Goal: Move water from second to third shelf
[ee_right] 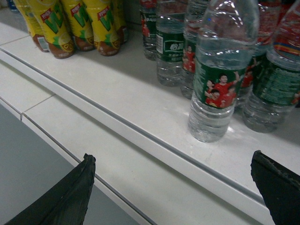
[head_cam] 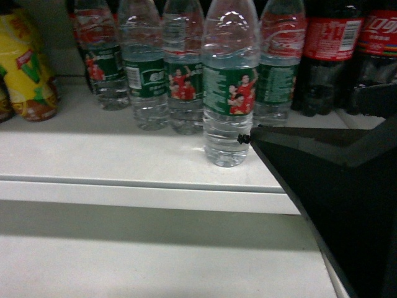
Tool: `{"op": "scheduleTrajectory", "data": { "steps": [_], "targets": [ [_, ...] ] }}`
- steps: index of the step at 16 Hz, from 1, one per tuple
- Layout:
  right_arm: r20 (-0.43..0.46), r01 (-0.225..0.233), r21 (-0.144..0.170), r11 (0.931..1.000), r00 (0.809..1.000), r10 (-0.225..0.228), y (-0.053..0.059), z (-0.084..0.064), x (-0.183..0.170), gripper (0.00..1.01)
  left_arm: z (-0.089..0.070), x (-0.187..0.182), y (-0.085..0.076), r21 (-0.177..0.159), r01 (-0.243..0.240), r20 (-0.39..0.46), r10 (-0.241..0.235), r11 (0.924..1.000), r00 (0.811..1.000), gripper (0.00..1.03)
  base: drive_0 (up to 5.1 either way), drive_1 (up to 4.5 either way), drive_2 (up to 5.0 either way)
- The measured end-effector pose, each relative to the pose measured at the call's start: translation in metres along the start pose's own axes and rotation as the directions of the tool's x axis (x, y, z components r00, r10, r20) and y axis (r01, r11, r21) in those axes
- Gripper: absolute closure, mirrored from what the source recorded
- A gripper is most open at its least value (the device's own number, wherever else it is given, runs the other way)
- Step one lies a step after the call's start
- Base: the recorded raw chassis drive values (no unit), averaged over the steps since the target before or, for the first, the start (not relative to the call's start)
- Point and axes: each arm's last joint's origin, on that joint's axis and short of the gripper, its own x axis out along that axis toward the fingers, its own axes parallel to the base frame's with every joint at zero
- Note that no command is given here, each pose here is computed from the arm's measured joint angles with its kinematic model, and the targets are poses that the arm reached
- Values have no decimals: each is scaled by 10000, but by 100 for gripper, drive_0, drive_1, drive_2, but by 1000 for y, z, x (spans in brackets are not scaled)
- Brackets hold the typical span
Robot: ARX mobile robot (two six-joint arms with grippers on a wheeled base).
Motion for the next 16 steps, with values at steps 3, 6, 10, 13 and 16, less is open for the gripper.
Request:
{"op": "scheduleTrajectory", "data": {
  "steps": [3,6,10,13,16],
  "targets": [
    [-456,-221,3,9998,9987,221,16,-5,46,3,0,0,0,0,0,0,0,10000,10000,5,0,0,0],
    [-564,-31,1,10000,9984,31,15,-5,61,3,0,0,0,0,0,0,0,10000,10000,5,0,0,0],
    [-565,542,54,9985,9970,-538,-2,-1,76,3,0,0,0,0,0,0,0,10000,10000,5,0,0,0],
    [-646,784,118,9968,9949,-775,-16,-3,77,3,0,0,0,0,0,0,0,10000,10000,5,0,0,0],
    [-567,886,59,9960,9945,-881,-27,-1,75,3,0,0,0,0,0,0,0,10000,10000,5,0,0,0]
  ]
}}
